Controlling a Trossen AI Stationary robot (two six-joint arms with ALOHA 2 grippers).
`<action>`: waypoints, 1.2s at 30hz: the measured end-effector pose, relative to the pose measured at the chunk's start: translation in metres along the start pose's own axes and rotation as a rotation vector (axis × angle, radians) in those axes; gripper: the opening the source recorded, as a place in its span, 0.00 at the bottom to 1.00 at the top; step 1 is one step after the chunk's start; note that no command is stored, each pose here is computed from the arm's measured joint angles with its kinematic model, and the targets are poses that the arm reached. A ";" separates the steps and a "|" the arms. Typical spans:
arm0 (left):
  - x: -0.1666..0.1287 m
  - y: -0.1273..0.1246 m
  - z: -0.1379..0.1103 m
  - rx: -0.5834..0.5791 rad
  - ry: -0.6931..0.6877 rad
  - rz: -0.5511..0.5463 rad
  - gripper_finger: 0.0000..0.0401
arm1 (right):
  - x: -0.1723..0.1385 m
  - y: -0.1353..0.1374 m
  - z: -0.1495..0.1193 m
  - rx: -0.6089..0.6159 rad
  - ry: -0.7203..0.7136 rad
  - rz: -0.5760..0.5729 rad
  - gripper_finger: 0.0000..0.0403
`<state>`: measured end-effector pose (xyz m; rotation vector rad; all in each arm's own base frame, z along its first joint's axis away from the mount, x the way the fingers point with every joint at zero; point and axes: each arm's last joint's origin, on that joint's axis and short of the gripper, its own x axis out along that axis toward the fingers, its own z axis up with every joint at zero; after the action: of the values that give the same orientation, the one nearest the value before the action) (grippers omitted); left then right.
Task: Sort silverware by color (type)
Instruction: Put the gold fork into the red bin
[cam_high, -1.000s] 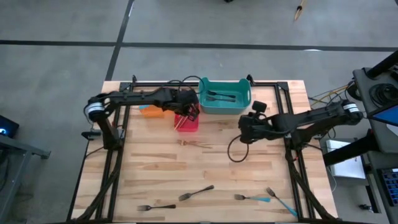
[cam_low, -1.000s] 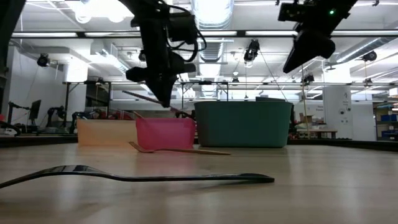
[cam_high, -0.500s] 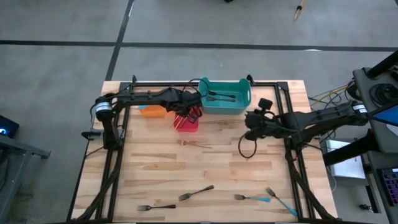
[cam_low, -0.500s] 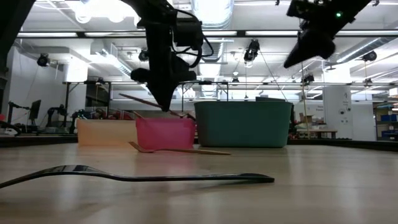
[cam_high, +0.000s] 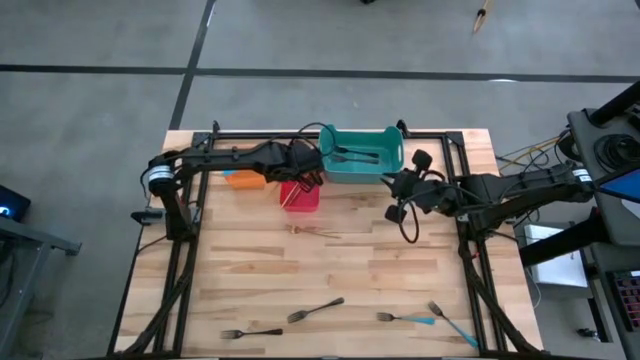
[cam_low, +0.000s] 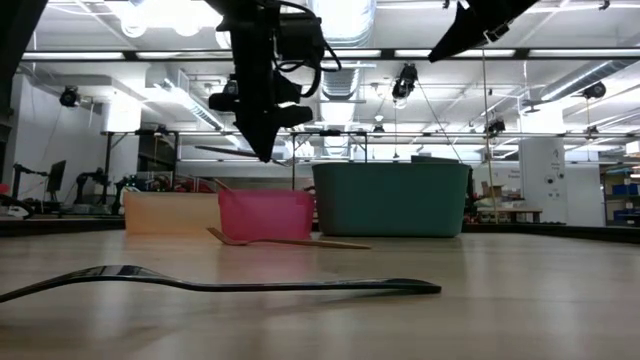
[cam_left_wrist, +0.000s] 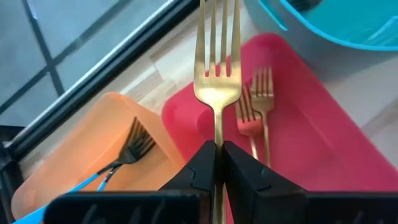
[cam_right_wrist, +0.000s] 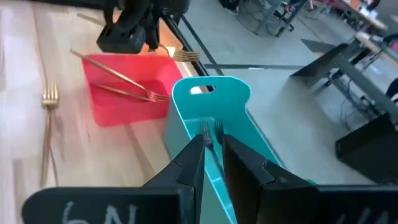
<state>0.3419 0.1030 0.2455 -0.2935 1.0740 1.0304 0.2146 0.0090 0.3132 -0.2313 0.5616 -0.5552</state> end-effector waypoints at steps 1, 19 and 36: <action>0.000 0.000 0.000 0.000 0.002 -0.005 0.02 | 0.000 0.000 0.000 0.013 0.001 0.006 0.12; 0.012 0.015 0.010 -0.016 0.068 -0.024 0.02 | 0.001 0.002 -0.005 -0.002 0.033 0.023 0.12; 0.035 0.018 0.009 -0.060 0.089 -0.124 0.02 | 0.002 0.001 -0.005 -0.043 0.034 0.022 0.12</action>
<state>0.3357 0.1376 0.2258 -0.4531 1.0922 0.9470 0.2136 0.0089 0.3074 -0.2570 0.6088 -0.5269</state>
